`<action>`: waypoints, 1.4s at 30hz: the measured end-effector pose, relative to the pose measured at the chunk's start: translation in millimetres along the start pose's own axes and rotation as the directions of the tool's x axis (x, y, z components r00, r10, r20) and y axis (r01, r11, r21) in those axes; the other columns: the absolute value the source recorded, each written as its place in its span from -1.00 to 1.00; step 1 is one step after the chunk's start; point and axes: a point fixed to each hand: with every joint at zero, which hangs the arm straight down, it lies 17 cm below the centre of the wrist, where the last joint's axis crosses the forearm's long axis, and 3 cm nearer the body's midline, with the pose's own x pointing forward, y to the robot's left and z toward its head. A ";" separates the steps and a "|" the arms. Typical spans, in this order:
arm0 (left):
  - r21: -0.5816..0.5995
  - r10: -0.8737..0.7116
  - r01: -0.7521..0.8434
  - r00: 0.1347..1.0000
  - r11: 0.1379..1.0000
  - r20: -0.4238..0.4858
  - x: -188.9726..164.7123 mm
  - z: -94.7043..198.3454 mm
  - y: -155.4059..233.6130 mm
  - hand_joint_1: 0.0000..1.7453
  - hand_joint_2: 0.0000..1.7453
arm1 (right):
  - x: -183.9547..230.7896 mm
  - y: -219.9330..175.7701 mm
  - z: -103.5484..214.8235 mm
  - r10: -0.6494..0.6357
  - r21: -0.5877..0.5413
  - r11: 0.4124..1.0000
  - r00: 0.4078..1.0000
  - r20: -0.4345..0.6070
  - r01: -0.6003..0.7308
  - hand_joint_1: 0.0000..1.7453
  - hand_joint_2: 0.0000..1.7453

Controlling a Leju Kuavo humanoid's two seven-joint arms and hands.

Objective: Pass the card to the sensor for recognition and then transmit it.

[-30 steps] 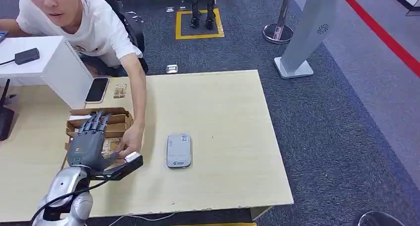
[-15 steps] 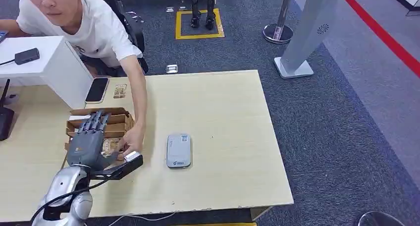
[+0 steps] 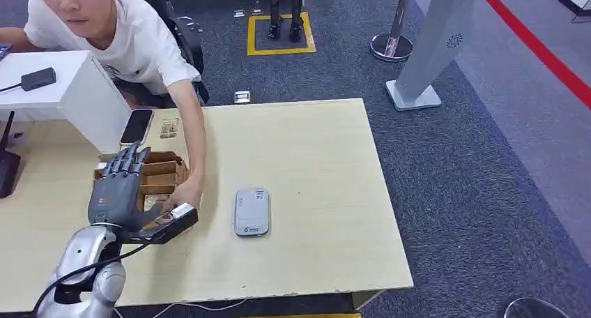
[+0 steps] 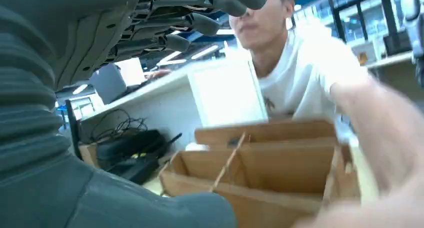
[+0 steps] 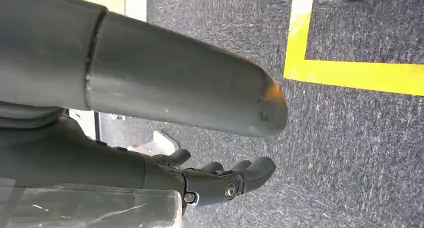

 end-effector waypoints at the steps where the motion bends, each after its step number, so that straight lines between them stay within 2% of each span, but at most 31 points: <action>1: 0.017 0.003 -0.003 1.000 1.000 0.004 1.3 -3.0 8.0 -1.00 1.00 | -0.1 0.0 0.0 0.000 0.000 1.000 1.000 0.000 0.000 -1.00 -1.00; 6: 0.066 0.005 -0.006 1.000 0.998 0.014 4.8 -10.7 30.4 -1.00 1.00 | -0.2 1.0 0.1 0.000 0.005 1.000 1.000 0.000 0.000 -1.00 -1.00; 21: 0.085 -0.001 -0.002 0.999 0.996 0.036 12.4 -13.8 39.7 -1.00 1.00 | 1.0 1.5 0.2 -0.004 0.008 1.000 1.000 0.006 0.004 -1.00 -1.00; 42: 0.059 -0.021 0.014 0.993 0.998 0.115 39.5 -9.0 28.6 -1.00 1.00 | 1.2 2.3 0.4 -0.010 0.012 1.000 1.000 0.005 0.010 -1.00 -1.00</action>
